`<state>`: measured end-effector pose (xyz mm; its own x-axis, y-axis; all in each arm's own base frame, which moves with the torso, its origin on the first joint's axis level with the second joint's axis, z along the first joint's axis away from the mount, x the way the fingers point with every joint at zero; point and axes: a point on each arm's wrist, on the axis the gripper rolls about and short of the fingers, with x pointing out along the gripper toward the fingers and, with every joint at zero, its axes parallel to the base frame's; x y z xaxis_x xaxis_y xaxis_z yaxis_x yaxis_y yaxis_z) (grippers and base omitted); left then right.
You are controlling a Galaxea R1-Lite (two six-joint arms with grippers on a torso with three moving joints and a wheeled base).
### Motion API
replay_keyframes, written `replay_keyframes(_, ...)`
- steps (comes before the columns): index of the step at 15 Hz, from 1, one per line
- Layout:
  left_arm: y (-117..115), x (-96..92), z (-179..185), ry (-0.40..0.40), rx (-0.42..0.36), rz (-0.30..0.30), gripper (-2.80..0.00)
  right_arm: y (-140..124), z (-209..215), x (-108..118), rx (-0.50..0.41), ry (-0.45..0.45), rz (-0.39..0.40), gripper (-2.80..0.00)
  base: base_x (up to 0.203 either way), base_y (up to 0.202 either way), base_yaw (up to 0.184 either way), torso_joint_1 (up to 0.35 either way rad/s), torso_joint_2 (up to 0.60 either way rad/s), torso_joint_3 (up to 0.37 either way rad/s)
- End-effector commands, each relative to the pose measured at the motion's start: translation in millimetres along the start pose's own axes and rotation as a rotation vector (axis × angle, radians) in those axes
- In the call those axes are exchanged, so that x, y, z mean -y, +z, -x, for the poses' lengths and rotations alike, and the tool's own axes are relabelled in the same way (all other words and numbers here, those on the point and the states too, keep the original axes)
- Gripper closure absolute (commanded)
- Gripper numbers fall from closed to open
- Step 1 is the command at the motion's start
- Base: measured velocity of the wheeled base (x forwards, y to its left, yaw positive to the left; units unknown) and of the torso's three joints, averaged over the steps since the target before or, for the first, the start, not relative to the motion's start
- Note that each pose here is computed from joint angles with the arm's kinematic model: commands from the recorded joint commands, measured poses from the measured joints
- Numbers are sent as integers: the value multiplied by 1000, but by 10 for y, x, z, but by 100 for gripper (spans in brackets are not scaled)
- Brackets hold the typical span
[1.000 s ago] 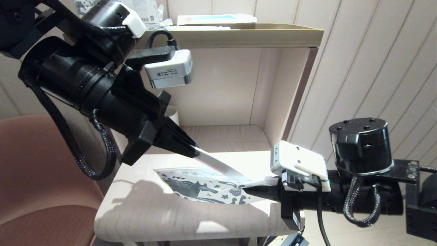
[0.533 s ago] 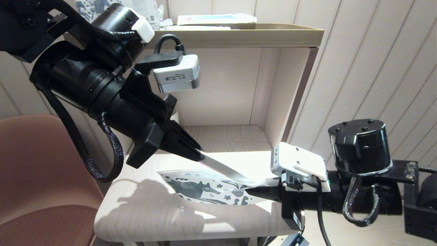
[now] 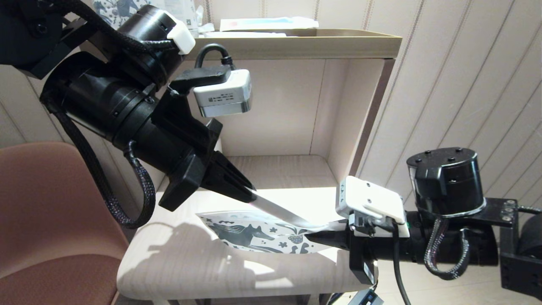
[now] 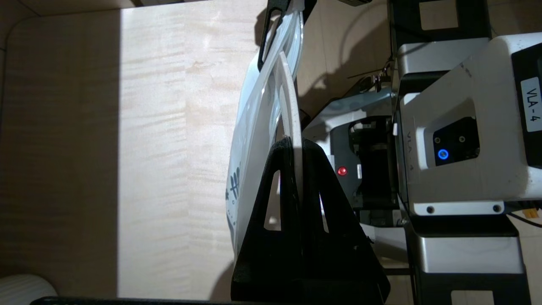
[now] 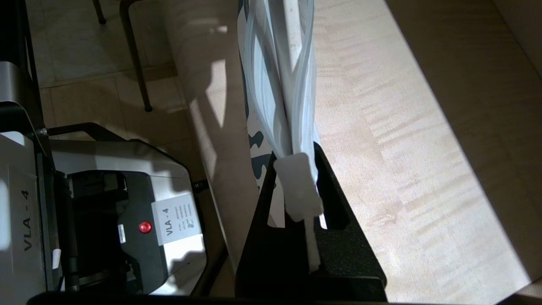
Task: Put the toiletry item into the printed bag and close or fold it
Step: Place the comb into the storage bag
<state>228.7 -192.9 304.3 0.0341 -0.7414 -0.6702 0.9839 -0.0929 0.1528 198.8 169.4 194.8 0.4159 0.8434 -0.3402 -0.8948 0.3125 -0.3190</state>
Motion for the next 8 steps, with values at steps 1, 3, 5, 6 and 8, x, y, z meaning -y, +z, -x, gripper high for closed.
replay_keyframes(1, -17, 0, -16, -6, -17, 3, 0, -3, 5, -8, 5, 4, 4, 0, 0, 0, 0, 0, 0, 0)
replay_keyframes(3, -36, 17, -6, 11, -65, 10, 0, 2, 5, -6, 8, 3, 5, 0, 0, 0, 0, 0, 0, 0)
replay_keyframes(5, -78, 20, -36, 10, -117, 20, 0, 3, 5, -6, 9, 4, 5, 0, 0, 0, 0, 0, 0, 0)
replay_keyframes(6, -87, 19, -41, 16, -133, 16, 0, 6, 9, -6, 10, 3, 6, 0, 0, 0, 0, 0, 0, 0)
replay_keyframes(8, -92, 15, -40, 32, -154, 9, 0, 6, 18, -5, 10, 1, 6, 0, 0, 0, 0, 0, 0, 0)
